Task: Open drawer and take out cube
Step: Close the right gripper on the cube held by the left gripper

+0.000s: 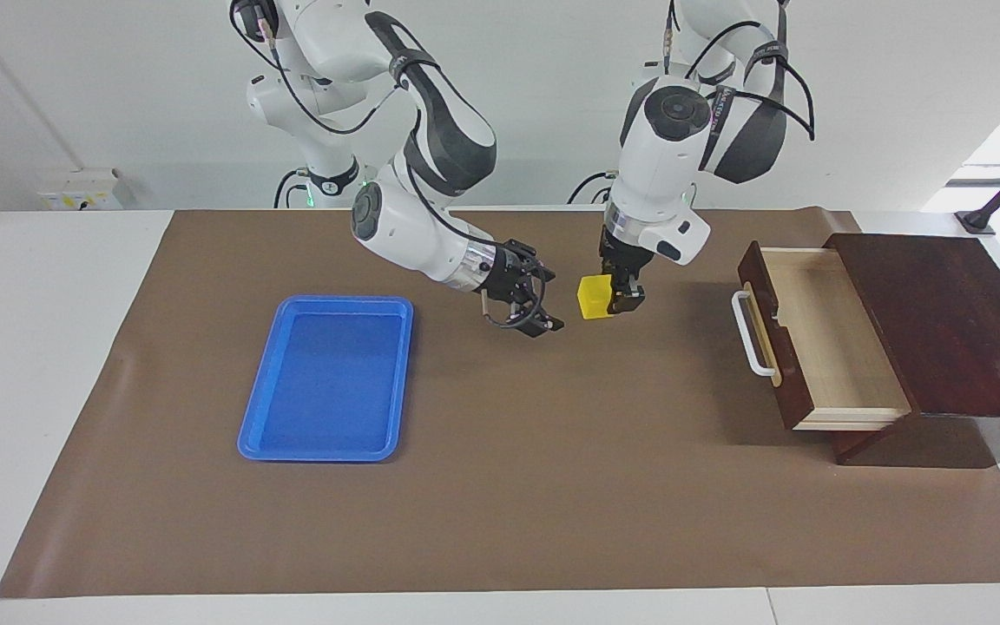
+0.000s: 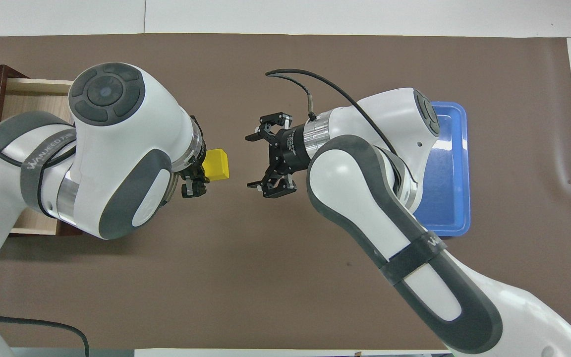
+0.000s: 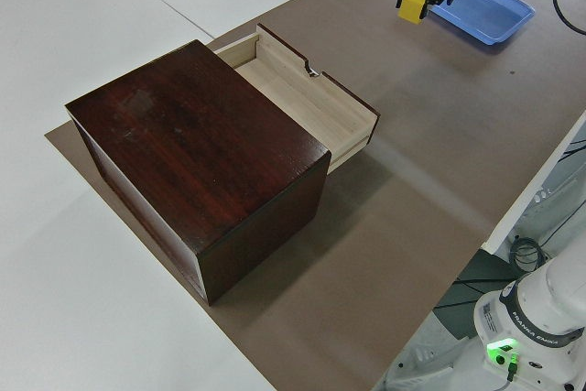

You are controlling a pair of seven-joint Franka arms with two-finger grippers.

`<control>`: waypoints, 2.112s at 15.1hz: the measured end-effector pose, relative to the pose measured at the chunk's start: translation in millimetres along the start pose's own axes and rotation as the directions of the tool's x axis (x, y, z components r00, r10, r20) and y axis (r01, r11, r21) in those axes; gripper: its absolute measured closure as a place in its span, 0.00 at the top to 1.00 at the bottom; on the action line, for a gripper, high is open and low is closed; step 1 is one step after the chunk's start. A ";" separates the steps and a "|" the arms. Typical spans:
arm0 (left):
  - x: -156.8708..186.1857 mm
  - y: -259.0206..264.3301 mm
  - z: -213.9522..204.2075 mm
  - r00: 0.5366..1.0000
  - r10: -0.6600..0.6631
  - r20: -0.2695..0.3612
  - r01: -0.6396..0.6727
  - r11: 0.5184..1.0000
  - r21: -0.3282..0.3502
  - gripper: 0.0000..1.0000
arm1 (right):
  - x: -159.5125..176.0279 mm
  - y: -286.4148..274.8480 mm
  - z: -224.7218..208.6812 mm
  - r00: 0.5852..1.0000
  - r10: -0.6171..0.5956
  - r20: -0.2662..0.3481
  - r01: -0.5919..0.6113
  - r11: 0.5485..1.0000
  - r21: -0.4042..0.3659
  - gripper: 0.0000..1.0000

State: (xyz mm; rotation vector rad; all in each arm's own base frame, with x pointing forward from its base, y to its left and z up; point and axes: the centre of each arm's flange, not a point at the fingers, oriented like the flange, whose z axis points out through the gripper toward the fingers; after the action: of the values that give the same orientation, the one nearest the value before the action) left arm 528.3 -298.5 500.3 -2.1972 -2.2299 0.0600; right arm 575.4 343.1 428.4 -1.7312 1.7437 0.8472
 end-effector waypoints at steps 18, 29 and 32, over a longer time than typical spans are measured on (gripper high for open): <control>6.0 1.0 2.3 1.000 0.011 -0.014 -0.011 1.000 0.009 0.55 | -28.7 35.0 46.9 0.999 -0.052 -0.006 0.053 0.996 0.070 1.00; 8.4 0.7 5.9 1.000 0.010 -0.019 -0.010 1.000 0.016 0.55 | -16.9 45.6 56.0 0.997 -0.081 -0.004 0.081 0.996 0.033 1.00; 8.2 0.9 4.1 1.000 0.010 -0.016 -0.010 1.000 0.009 0.55 | -14.9 43.1 52.9 0.998 -0.038 0.043 0.036 0.998 0.042 1.00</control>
State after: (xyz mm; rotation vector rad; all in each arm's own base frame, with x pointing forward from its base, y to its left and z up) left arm 528.9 -290.4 495.9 -2.1965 -2.2062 0.0525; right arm 529.8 391.8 407.3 -1.7001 1.6841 0.8219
